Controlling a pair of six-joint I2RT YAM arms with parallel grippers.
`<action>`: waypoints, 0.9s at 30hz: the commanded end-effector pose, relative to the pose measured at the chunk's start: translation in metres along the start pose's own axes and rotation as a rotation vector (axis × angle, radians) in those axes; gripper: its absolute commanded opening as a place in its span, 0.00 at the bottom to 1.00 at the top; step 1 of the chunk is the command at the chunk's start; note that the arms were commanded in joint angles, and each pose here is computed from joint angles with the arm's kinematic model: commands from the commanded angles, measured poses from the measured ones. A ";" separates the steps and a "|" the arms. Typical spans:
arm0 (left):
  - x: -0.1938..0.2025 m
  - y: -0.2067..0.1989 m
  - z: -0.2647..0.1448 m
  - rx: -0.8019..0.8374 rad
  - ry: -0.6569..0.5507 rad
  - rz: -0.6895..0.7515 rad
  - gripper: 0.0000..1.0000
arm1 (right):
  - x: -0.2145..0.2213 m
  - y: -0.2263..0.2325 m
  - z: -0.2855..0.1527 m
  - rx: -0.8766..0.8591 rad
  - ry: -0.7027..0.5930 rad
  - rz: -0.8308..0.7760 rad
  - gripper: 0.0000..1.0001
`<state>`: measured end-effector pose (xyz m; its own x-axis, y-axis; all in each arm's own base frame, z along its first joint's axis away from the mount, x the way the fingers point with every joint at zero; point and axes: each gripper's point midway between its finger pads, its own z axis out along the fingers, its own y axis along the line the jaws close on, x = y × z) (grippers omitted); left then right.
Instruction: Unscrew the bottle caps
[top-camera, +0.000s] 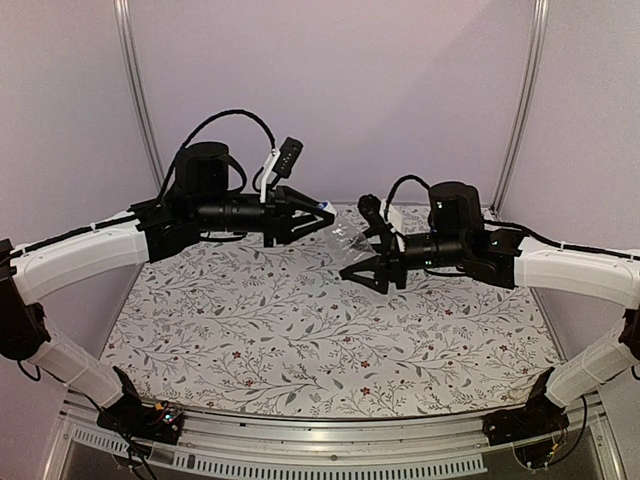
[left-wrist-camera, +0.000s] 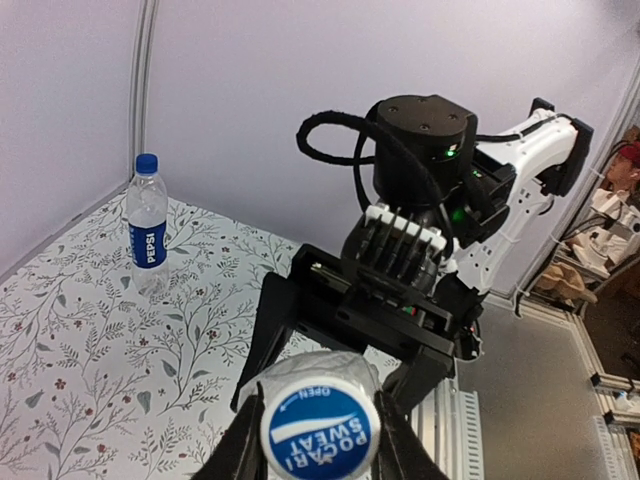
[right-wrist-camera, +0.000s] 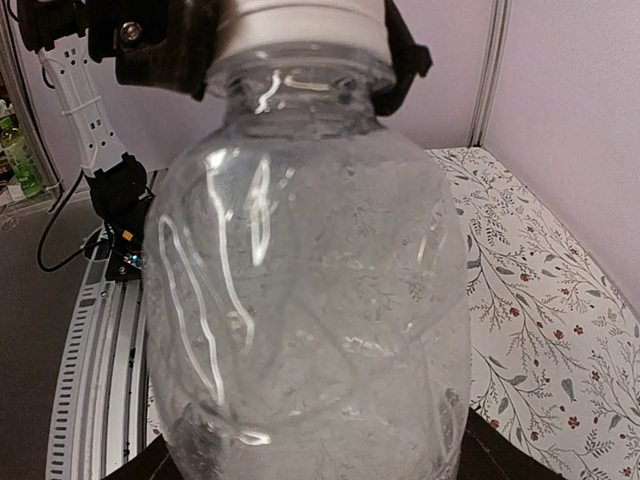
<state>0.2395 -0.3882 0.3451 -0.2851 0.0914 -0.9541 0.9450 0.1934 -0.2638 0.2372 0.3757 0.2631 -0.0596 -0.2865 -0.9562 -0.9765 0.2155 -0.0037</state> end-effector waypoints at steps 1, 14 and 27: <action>-0.006 -0.009 -0.002 0.033 -0.009 0.009 0.09 | 0.002 -0.003 0.004 0.012 -0.006 -0.007 0.73; -0.009 -0.010 -0.003 0.025 -0.016 0.022 0.12 | 0.005 0.002 0.006 -0.021 -0.011 -0.009 0.57; -0.039 -0.013 -0.007 0.013 -0.097 0.050 0.92 | -0.021 0.004 -0.029 -0.036 -0.275 -0.020 0.44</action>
<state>0.2392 -0.3888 0.3533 -0.2774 0.0789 -0.9575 0.9469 0.1909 -0.2586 0.2299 0.3675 0.2449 -0.0674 -0.1955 -0.9784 -0.9807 0.1932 0.0290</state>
